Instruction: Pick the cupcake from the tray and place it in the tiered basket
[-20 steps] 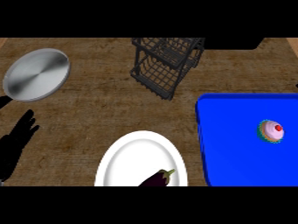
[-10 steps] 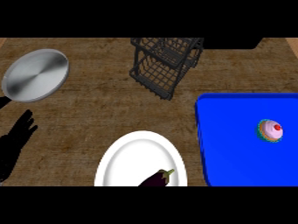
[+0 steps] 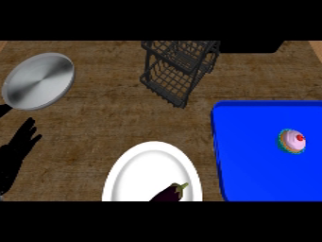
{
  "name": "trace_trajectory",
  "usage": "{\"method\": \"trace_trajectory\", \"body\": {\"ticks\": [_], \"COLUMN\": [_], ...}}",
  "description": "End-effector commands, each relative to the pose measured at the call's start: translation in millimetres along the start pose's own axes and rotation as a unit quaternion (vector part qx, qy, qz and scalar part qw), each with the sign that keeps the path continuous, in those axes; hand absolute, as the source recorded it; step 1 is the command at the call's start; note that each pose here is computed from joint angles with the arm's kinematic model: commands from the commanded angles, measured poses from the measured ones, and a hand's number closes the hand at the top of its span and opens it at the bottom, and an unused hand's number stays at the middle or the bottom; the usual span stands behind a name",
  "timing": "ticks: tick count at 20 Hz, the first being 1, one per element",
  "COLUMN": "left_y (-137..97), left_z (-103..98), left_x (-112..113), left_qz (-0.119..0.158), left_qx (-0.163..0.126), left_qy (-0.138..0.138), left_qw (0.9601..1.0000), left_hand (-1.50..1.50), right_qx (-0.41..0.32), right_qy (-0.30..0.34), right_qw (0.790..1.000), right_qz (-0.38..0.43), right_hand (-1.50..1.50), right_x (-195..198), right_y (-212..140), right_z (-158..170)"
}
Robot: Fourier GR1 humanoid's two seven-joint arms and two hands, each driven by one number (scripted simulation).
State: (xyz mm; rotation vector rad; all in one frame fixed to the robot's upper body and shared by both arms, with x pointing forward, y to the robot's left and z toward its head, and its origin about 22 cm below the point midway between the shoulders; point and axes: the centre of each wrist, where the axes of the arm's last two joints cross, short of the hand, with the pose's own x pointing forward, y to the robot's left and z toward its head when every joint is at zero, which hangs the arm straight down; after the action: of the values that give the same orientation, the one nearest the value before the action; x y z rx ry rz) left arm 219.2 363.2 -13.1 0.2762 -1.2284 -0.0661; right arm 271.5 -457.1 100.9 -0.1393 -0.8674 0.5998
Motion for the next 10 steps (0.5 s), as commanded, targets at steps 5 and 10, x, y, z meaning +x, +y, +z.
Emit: {"method": "trace_trajectory", "body": {"ticks": [5, 10], "left_y": [10, -6], "left_z": [5, 3], "left_x": [-5, -7], "left_qz": [-0.001, -0.004], "left_qx": [-0.001, 0.001], "left_qy": [0.014, 0.014], "left_qw": [0.9999, 0.9999], "left_hand": [0.0, 0.0], "right_qx": [-0.001, -0.002], "right_qy": [-0.01, -0.019], "right_qw": [1.0, 1.0], "right_qz": [-0.009, -0.017], "right_hand": [-1.5, -1.5], "right_x": [-23, -9], "right_y": [24, 12], "right_z": [-27, -35]}}
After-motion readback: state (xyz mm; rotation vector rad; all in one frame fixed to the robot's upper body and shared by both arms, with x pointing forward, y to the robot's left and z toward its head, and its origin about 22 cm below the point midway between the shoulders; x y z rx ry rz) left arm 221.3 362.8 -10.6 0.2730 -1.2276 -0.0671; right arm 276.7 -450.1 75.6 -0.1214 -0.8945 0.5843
